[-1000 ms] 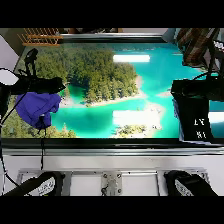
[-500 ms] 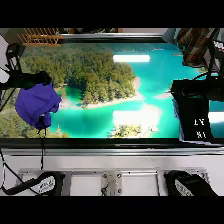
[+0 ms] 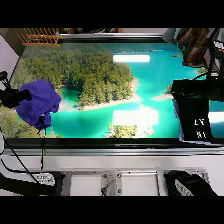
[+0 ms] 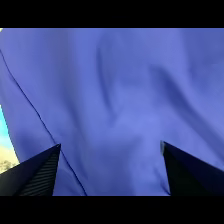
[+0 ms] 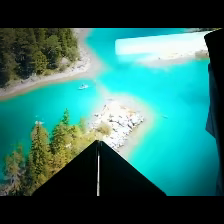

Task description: Fold the clothes and pants, and hang the long-sleeved shirts on hangers.

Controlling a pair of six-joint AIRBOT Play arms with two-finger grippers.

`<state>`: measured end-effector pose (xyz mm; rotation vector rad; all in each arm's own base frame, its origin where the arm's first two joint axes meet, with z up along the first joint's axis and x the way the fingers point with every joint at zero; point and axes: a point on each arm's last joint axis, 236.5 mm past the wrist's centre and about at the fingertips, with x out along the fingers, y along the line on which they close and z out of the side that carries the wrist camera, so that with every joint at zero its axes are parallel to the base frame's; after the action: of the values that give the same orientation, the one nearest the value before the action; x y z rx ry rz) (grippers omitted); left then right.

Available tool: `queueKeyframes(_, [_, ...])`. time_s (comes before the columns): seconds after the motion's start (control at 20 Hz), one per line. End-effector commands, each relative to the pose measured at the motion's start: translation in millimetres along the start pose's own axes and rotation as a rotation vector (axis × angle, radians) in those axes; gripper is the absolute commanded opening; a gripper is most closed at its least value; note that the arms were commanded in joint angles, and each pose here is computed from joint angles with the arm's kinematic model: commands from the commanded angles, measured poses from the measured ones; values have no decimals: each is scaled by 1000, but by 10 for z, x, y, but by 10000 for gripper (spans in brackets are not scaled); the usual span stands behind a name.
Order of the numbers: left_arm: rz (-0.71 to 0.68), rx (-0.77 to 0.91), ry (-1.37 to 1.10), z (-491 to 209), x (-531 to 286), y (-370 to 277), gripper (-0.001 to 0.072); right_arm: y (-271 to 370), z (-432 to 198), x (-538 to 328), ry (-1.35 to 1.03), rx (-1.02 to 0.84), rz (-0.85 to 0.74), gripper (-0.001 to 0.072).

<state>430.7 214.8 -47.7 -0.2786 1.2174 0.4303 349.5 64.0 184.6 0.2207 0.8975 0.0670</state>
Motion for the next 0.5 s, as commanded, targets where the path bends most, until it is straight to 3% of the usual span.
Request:
queueKeyframes(0.0, [18,-16,78,-167,308,96,713,2,-3,4,1,-1,0,5])
queueKeyframes(0.15, [16,-27,96,-212,372,62,711,3,-3,3,1,0,1,5])
queueKeyframes(0.2, [18,-50,107,-240,381,63,589,2,-2,3,1,-1,0,5])
queueKeyframes(0.3, [19,-61,134,-306,375,62,113,3,-3,4,1,0,1,6])
queueKeyframes(0.35, [-2,-74,158,-359,352,10,11,2,-2,3,1,-1,0,5])
queueKeyframes(0.45, [-104,-116,131,-284,166,-256,11,3,-3,4,1,0,1,5])
